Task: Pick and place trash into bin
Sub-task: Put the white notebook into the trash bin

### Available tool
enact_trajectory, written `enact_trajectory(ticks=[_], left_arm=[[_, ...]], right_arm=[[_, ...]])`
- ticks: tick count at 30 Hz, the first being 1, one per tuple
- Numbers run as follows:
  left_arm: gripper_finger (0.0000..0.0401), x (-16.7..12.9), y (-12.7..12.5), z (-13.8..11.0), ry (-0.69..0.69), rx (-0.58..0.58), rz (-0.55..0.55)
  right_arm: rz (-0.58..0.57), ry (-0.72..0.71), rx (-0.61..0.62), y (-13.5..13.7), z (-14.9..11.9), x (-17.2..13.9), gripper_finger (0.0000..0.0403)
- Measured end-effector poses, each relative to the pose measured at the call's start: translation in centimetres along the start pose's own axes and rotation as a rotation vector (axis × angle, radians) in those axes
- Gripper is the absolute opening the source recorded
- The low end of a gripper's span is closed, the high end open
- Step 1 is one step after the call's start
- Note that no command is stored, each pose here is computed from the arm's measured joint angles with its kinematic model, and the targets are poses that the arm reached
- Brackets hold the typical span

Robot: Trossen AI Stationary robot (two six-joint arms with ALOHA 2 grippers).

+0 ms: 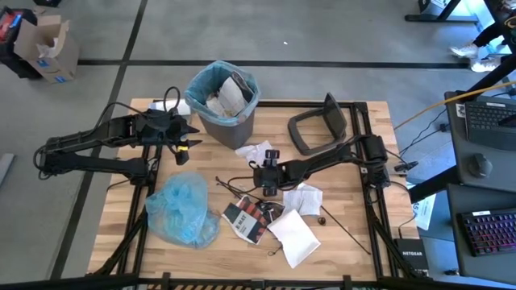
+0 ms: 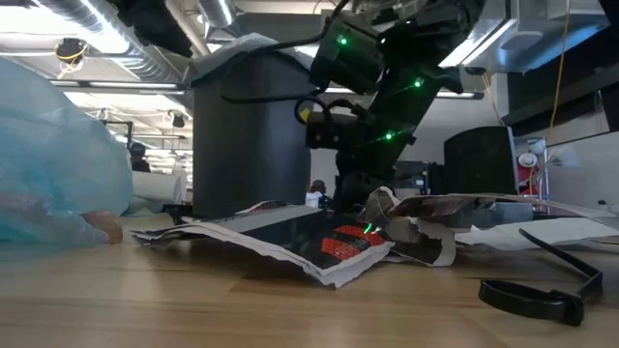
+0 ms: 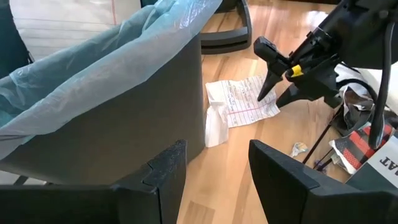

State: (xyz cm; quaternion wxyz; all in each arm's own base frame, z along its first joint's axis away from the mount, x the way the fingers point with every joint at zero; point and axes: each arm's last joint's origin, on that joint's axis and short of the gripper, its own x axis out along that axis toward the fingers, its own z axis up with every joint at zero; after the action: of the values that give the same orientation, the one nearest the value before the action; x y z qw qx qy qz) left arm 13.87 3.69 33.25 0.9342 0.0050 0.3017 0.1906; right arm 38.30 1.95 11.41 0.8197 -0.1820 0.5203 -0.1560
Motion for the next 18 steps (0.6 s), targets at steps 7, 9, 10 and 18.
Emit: enact_trajectory(ticks=[7,9,10,18], left_arm=[[0.0166,0.0,0.0,0.0,0.0,-0.013,0.0],[0.0166,0.0,0.0,0.0,0.001,-0.016,0.0],[0.0166,0.0,0.0,0.0,0.001,-0.016,0.0],[0.0166,0.0,0.0,0.0,0.0,-0.018,0.0]], right_arm=[[0.013,0.092,-0.045,-0.7,0.0,-0.3,0.0013],[0.019,0.138,-0.062,-1.3,0.4,-1.4,0.0016],[0.026,0.138,-0.055,-1.7,0.9,-2.2,0.0014],[0.366,0.1,0.014,-6.7,4.3,-11.1,0.0002]])
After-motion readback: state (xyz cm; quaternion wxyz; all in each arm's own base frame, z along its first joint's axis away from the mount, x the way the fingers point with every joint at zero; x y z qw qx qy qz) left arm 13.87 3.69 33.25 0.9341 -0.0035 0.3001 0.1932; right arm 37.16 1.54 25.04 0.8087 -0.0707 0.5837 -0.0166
